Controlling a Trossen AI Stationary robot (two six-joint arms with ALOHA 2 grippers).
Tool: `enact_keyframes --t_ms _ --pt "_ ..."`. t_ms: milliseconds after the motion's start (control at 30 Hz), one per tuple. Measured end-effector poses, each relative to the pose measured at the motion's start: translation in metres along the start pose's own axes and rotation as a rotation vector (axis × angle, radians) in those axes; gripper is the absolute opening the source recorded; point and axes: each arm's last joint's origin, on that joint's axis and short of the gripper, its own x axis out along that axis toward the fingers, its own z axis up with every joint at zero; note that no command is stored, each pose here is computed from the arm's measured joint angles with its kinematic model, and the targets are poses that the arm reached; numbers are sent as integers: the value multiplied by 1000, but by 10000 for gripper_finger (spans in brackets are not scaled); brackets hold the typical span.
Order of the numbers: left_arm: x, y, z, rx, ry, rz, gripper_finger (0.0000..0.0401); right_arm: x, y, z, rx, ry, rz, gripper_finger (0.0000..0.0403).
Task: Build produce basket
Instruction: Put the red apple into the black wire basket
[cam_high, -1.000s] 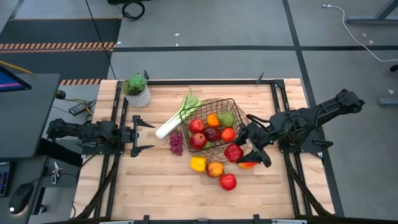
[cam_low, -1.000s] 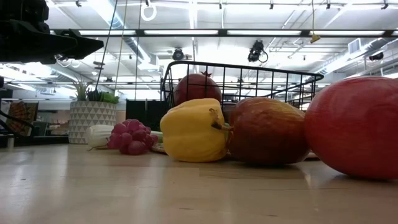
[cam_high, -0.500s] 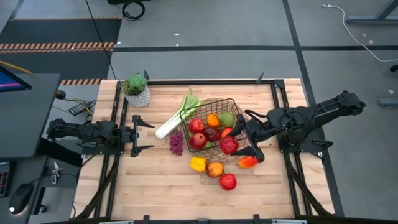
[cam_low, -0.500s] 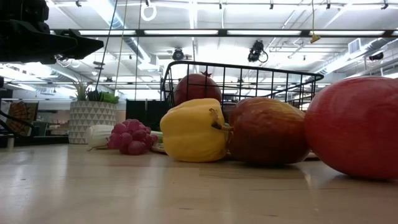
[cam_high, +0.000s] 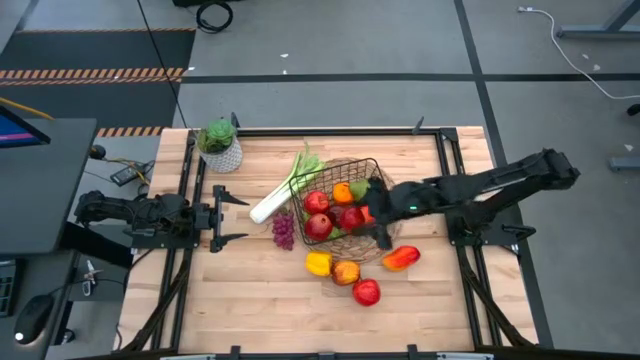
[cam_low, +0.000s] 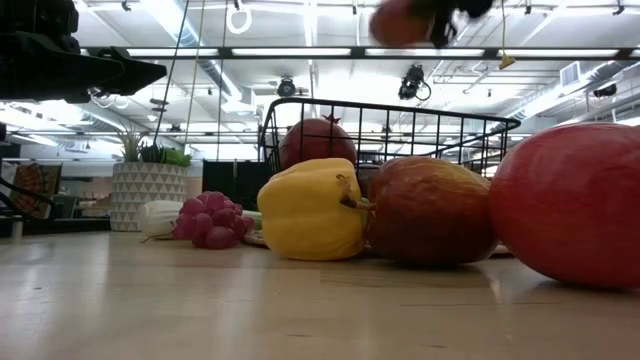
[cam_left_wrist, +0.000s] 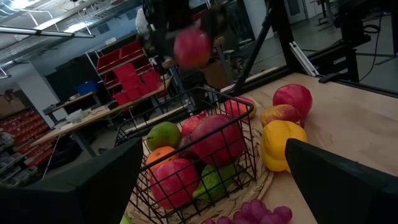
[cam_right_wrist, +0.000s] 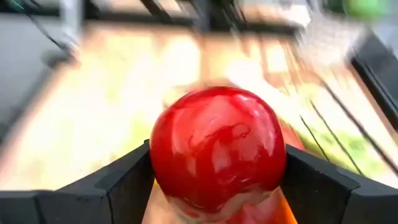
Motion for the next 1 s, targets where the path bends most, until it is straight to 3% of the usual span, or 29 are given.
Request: enact_keyframes --t_ms 267,467,600,867,1000 --pt "0 0 0 0 0 0 400 26 -31 -21 45 197 -118 315" --pt "0 0 0 0 0 1 400 27 -52 -23 107 277 -104 319" --pt "0 0 0 0 0 1 400 40 -60 -21 128 459 -112 326" --pt "0 0 0 0 0 0 400 69 -59 -13 14 675 -30 346" --pt "0 0 0 0 0 0 400 81 -59 -14 -50 719 -1 378"
